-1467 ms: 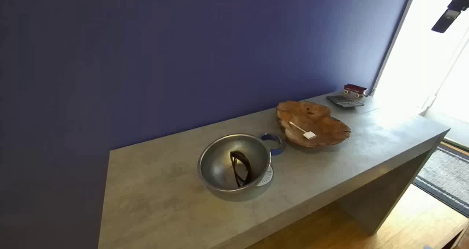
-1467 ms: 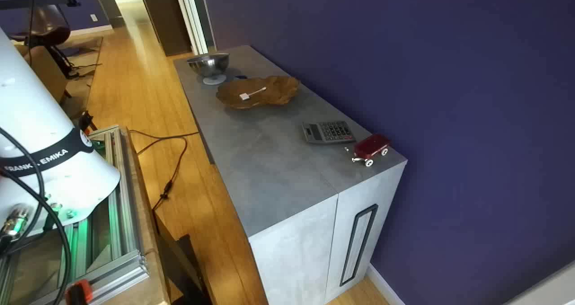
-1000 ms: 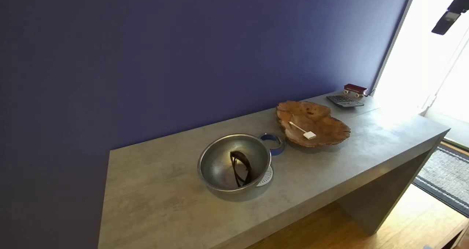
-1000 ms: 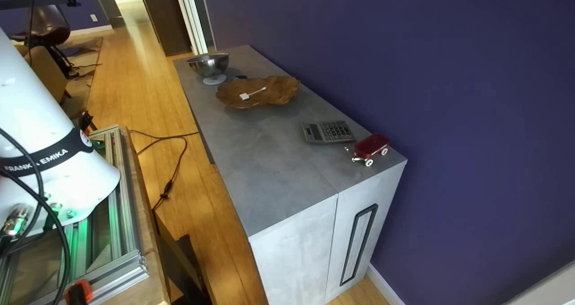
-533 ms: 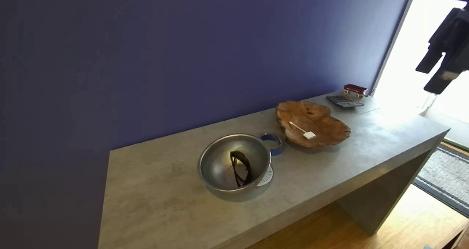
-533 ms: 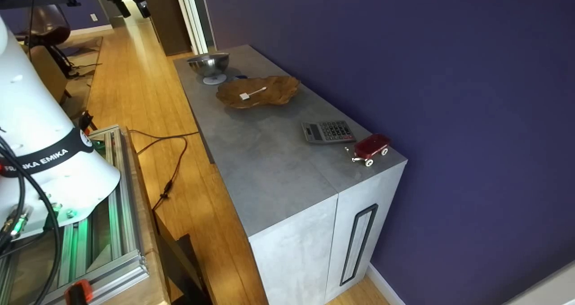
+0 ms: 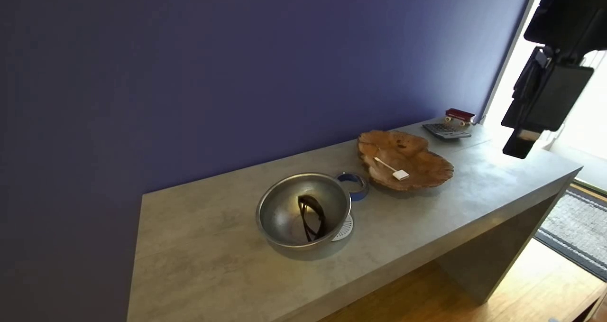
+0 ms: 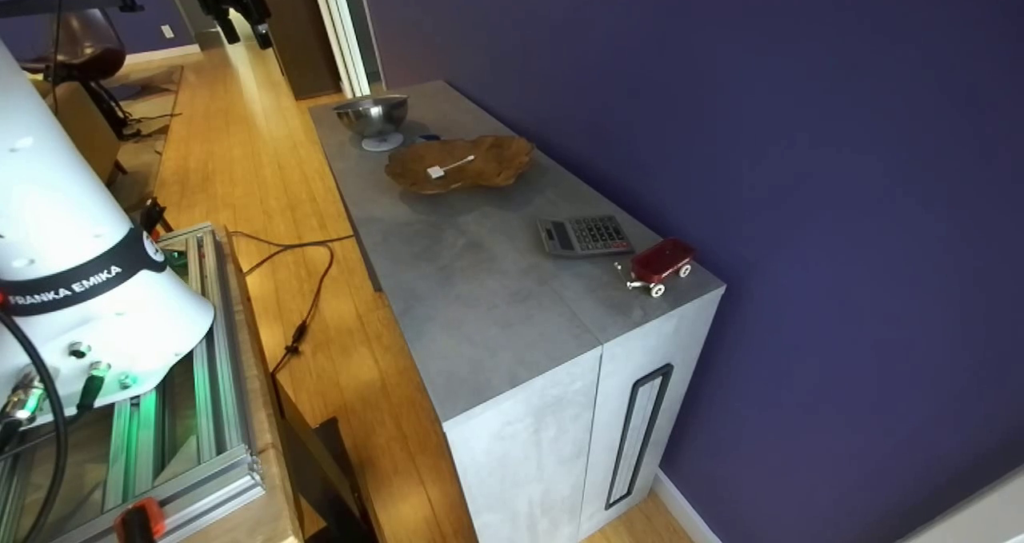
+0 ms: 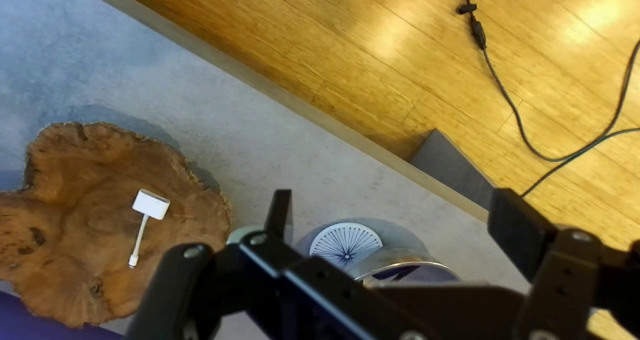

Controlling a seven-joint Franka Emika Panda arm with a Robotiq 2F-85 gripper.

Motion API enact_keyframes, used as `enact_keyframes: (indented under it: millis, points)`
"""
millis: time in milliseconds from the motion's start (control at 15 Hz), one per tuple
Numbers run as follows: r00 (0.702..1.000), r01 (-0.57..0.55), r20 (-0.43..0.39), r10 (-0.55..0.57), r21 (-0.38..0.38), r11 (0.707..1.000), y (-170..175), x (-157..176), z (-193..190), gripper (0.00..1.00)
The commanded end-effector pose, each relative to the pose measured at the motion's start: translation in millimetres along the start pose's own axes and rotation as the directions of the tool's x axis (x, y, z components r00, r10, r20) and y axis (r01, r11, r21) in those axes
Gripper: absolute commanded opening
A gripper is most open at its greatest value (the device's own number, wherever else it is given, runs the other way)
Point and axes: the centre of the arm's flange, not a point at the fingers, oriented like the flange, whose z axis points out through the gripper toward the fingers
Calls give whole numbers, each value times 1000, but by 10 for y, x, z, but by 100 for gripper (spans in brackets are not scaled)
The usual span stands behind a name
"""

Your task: Remove the glasses from the silver bowl

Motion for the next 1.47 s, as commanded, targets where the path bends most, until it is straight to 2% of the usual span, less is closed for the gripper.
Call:
enact_keyframes:
  millis: [0,533,667,800,1000,1267,1400]
  points:
    - [1000,4,-5,-4,-3,1000,-11,-24,-13,100]
    - [1000,9,-12,-9,-5,1000,-26,-44,-39,100]
    - [999,-46,22,47,-53,998,-250,273,162,100]
    - [997,-73,-9,73,-97,993,-439,623,324,100]
    - [992,-124,-43,120,-117,985,-521,996,385,100]
    - [993,-104,-68,97,-98,990,-599,1577,555,100]
    - [997,-56,-59,51,-83,995,-814,1769,693,100]
